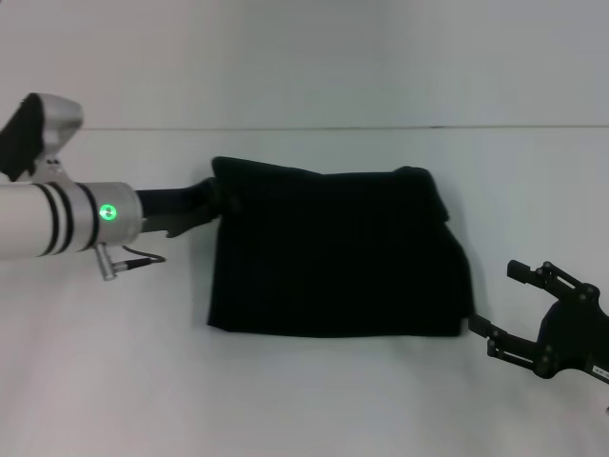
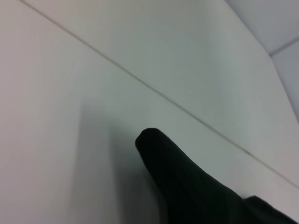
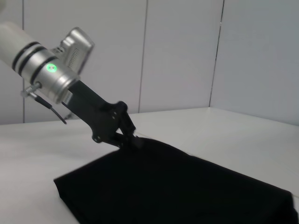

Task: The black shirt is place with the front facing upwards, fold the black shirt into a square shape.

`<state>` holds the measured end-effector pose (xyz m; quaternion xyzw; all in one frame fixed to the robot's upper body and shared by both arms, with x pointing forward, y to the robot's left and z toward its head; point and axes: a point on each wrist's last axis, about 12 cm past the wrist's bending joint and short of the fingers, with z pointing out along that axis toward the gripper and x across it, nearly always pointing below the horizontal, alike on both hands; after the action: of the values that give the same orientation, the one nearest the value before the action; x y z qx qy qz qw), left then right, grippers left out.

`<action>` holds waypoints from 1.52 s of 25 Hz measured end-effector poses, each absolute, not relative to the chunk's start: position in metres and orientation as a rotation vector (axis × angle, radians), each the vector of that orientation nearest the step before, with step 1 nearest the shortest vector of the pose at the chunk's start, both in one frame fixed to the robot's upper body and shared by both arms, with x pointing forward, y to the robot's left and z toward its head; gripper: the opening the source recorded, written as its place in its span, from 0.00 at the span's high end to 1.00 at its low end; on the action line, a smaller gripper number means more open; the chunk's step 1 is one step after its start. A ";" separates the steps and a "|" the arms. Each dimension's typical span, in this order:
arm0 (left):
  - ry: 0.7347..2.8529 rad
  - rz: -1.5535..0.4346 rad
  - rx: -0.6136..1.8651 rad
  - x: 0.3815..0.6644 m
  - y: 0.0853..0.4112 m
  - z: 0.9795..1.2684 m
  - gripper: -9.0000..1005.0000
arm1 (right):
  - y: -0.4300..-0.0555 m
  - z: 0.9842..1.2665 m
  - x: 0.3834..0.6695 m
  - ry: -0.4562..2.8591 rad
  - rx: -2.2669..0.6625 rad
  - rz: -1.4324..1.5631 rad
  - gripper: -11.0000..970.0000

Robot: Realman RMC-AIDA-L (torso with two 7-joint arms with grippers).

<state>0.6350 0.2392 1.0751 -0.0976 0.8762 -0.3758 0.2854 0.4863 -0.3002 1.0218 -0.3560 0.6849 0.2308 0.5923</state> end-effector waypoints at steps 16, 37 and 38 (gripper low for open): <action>2.244 -0.978 -0.170 0.621 0.274 1.077 0.79 | -0.297 1.028 0.501 1.573 -0.810 0.512 0.07; 1.672 -0.765 0.921 0.497 0.282 1.046 0.07 | -0.288 1.016 0.486 1.576 -0.810 0.543 0.07; 1.686 -0.751 0.920 0.494 0.282 1.042 0.07 | -0.289 1.014 0.484 1.591 -0.804 0.537 0.07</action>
<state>0.4944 0.2816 1.0420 0.3826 0.7012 -0.3126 0.5140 0.4841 -0.2894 1.0138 -0.3463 0.6856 0.2315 0.5970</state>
